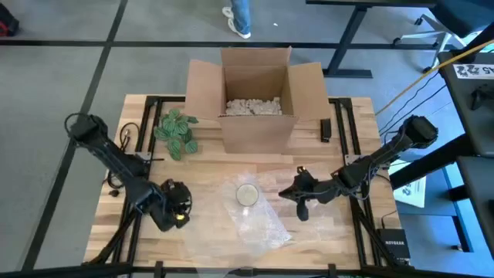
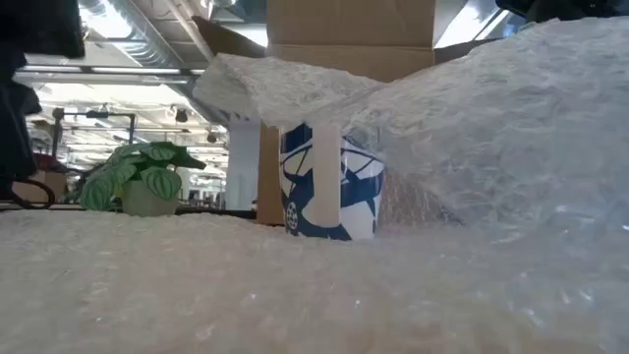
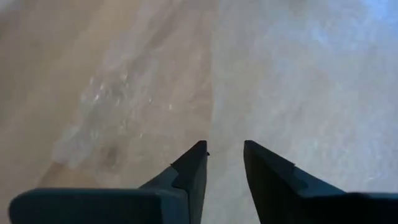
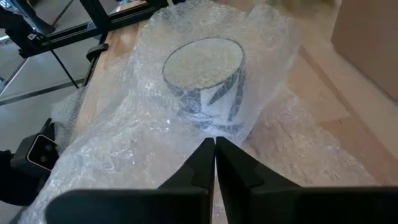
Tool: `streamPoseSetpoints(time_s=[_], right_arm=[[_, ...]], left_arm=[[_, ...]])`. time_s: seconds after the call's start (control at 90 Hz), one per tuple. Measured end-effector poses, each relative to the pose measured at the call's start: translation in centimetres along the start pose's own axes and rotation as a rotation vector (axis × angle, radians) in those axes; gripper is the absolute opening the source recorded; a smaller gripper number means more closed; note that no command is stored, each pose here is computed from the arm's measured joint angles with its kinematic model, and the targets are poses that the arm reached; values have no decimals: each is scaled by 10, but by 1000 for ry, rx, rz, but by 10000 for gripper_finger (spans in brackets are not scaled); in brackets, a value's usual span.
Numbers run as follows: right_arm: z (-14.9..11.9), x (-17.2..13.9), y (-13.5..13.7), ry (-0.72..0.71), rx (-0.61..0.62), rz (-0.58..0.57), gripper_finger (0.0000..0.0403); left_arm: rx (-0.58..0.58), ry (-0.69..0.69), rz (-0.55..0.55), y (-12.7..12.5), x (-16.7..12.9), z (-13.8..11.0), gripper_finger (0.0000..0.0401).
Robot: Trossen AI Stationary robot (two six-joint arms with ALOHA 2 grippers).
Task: Wrap mug
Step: Wrap the blue mug in bubble wrap
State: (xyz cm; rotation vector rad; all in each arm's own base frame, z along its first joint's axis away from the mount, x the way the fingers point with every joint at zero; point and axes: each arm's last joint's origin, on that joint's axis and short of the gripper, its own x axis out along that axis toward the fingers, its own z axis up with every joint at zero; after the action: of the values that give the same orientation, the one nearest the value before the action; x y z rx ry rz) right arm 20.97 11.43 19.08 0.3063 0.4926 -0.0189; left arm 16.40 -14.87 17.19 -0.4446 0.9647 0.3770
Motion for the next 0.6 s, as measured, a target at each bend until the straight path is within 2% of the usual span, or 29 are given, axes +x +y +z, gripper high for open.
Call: streamPoseSetpoints(time_s=[0.189,0.478,0.6], right_arm=[[0,0,0,-3,6,1,0],[1,0,0,-7,11,2,0],[1,0,1,-10,12,4,0]], left_arm=[[20,76,-63,1,7,1,88],[4,89,-44,7,14,-4,88],[-30,110,-74,11,21,-9,88]])
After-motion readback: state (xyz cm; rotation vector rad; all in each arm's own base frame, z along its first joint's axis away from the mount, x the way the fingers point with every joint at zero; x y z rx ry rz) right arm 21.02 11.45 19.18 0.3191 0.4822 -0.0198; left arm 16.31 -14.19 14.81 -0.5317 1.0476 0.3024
